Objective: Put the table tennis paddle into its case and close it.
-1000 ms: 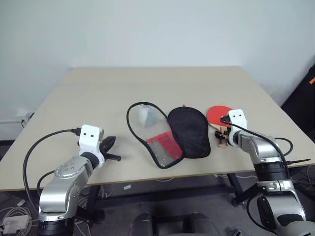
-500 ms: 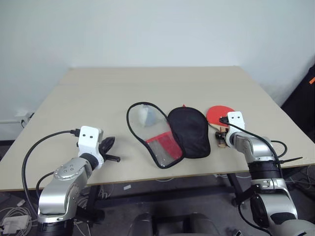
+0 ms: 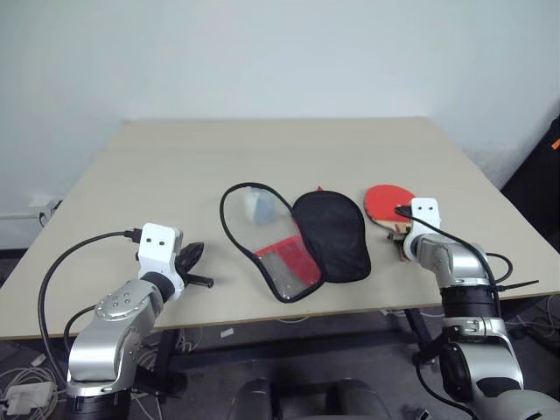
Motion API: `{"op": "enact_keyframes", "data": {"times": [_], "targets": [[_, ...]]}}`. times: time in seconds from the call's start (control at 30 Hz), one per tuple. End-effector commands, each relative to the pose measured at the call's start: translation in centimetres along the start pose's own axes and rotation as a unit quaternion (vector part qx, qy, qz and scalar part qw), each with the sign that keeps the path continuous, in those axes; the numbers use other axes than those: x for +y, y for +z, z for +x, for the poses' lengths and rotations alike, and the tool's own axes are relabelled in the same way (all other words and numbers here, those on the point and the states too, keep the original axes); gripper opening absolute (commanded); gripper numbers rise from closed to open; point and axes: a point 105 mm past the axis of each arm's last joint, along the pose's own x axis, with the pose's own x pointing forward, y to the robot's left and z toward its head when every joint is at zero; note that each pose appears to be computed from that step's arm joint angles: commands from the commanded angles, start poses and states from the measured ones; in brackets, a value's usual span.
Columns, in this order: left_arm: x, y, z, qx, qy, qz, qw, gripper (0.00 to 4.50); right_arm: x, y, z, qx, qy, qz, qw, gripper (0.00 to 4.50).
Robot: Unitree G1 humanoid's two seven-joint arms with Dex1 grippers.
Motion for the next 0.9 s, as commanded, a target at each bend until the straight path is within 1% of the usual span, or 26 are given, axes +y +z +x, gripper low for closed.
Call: {"op": "enact_keyframes", "data": {"times": [0.03, 0.1, 0.13, 0.23, 0.4, 0.63, 0.9], "targets": [[0.1, 1.3, -0.2, -0.024, 0.002, 0.014, 1.0, 0.0, 2.4, 6.6, -3.0, -0.127, 0.059, -0.008, 0.99, 1.11], [0.1, 1.3, -0.2, -0.024, 0.002, 0.014, 1.0, 0.0, 4.0, 6.8, -3.9, -0.132, 0.097, -0.016, 0.986, 1.11], [0.1, 1.3, -0.2, -0.024, 0.002, 0.014, 1.0, 0.0, 4.7, 6.3, -4.3, -0.122, 0.109, -0.027, 0.986, 1.11], [0.1, 1.3, -0.3, -0.023, 0.002, 0.013, 1.0, 0.0, 6.2, 4.9, -5.3, -0.097, 0.13, -0.048, 0.986, 1.11], [0.0, 1.1, -0.4, -0.02, 0.002, 0.012, 1.0, 0.0, 8.4, 3.0, -6.9, -0.057, 0.151, -0.045, 0.986, 1.11], [-0.2, 1.0, -0.4, -0.018, -0.002, 0.011, 1.0, 0.0, 10.3, 0.9, -7.1, -0.013, 0.156, -0.038, 0.987, 1.11], [-0.3, 0.9, -0.3, -0.017, -0.005, 0.01, 1.0, 0.0, 12.5, -0.1, -7.0, 0.01, 0.172, -0.032, 0.984, 1.11]]}}
